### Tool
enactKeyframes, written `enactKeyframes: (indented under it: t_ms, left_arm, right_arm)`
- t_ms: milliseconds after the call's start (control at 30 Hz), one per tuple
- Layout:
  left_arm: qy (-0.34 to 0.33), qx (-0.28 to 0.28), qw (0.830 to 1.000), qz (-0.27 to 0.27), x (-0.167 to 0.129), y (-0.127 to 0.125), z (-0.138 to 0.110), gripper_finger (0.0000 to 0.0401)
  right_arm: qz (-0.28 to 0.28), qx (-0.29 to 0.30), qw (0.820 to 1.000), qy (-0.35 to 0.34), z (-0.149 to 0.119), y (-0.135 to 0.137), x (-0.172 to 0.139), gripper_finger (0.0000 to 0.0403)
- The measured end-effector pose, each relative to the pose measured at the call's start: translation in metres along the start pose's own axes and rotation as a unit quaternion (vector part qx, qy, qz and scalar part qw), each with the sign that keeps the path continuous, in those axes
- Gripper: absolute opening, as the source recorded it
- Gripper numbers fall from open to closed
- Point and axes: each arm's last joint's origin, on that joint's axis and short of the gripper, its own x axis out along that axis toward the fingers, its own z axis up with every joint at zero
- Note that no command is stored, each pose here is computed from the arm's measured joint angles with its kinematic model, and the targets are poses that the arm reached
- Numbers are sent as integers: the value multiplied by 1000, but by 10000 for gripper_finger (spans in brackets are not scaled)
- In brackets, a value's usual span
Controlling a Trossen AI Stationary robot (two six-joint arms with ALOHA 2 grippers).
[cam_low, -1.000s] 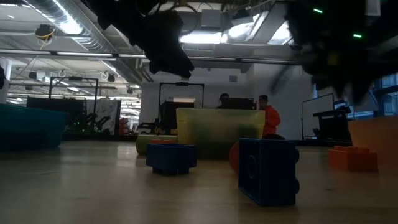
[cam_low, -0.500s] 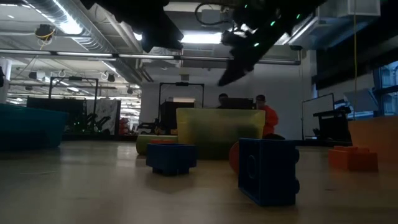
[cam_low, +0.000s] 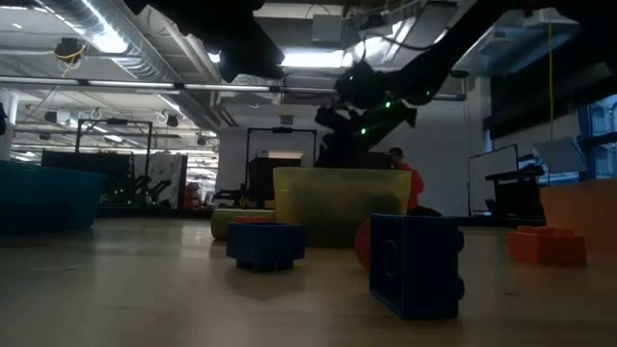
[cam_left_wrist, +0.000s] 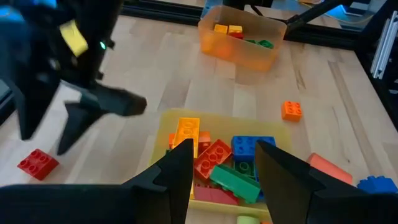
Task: Sort blocks by size
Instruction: Put the red 4 stud game piece into the orange bin
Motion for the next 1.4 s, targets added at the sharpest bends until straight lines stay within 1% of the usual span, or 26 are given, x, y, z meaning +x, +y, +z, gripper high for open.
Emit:
enactKeyframes:
  t_ms: [167,300,500,600,767,1033,1167,1267,1400]
  left_arm:
    - [-1,0,1000,0,0,0,0,155]
    - [-1,-11,1000,0,0,0,0,155]
    - [1,-20,1000,1,0,0,0,155]
    - [2,-20,1000,1,0,0,0,155]
    - [2,-20,1000,2,0,0,-1,155]
    - [2,-20,1000,2,0,0,-1,155]
    - [2,-20,1000,2,0,0,-1,155]
    - [2,-20,1000,2,0,0,-1,155]
    - [2,-21,1000,2,0,0,-1,155]
  right_arm:
    - [-5,-1,1000,15,-6,-3,26,218]
    - [-38,-11,999,35,-2,-8,39,218]
    - [-46,-4,996,82,-2,-15,40,218]
    - [-55,0,995,83,-3,-20,39,218]
    - [-31,16,996,88,-10,-27,41,218]
    - [-24,15,995,91,-22,-25,56,218]
    - [-29,11,996,80,-19,-26,56,217]
    - [-25,11,996,83,-20,-26,56,198]
    - [-17,12,996,84,-20,-25,56,143]
